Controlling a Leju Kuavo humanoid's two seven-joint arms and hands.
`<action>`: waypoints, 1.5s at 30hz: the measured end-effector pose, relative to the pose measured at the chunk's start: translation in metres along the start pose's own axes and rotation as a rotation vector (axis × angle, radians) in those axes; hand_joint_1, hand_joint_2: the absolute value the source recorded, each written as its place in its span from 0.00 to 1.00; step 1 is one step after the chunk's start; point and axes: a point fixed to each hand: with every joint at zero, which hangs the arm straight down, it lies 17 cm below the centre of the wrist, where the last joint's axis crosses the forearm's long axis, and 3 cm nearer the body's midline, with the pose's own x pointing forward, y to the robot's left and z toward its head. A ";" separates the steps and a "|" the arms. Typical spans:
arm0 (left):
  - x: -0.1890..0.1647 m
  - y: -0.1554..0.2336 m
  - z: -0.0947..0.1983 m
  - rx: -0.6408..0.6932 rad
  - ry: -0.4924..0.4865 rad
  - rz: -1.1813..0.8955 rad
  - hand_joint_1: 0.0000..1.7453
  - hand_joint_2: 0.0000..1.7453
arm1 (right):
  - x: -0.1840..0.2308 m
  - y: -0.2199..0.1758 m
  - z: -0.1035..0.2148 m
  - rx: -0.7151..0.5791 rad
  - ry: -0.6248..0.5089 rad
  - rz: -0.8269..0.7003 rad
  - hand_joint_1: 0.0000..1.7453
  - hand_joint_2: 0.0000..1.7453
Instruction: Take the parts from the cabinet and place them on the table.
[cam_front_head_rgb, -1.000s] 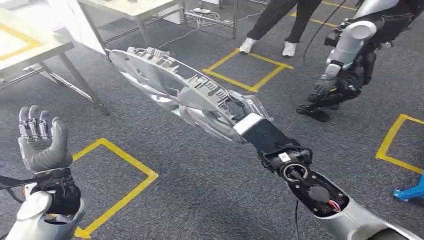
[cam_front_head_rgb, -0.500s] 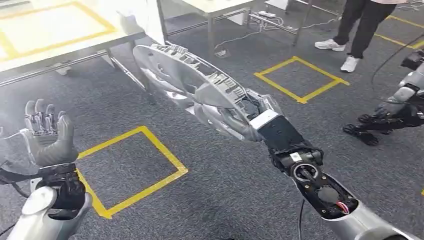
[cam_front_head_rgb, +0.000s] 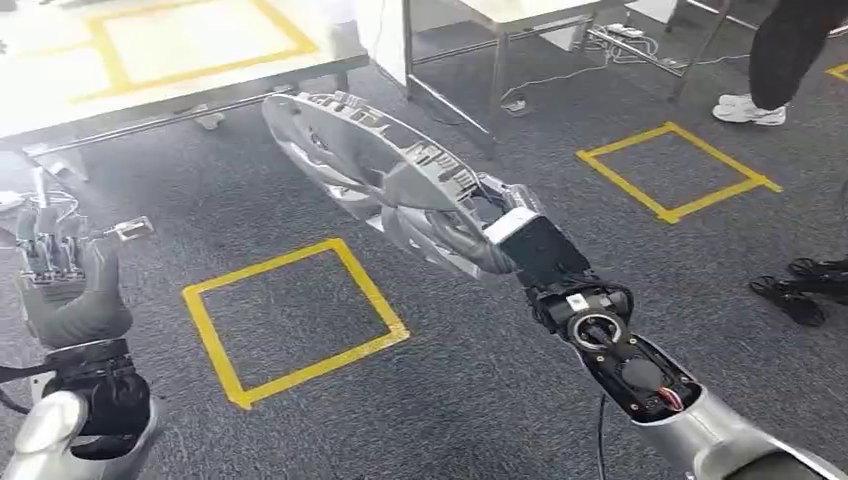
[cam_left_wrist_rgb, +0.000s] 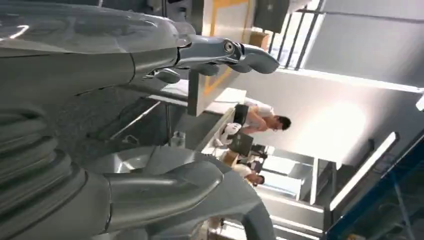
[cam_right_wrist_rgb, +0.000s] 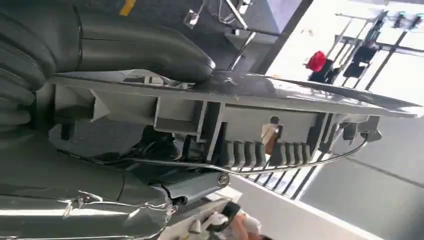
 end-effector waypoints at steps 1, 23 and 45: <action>0.002 -0.001 -0.001 -0.001 -0.005 0.001 0.00 1.00 | 0.000 0.000 0.000 -0.001 -0.001 0.000 1.00 1.00; 0.012 0.001 -0.006 0.005 -0.020 0.000 0.00 1.00 | -0.011 -0.001 -0.004 0.009 0.024 -0.016 1.00 1.00; 0.008 0.004 -0.008 0.025 0.008 0.025 0.00 1.00 | -0.013 0.003 -0.003 0.022 0.027 -0.020 1.00 1.00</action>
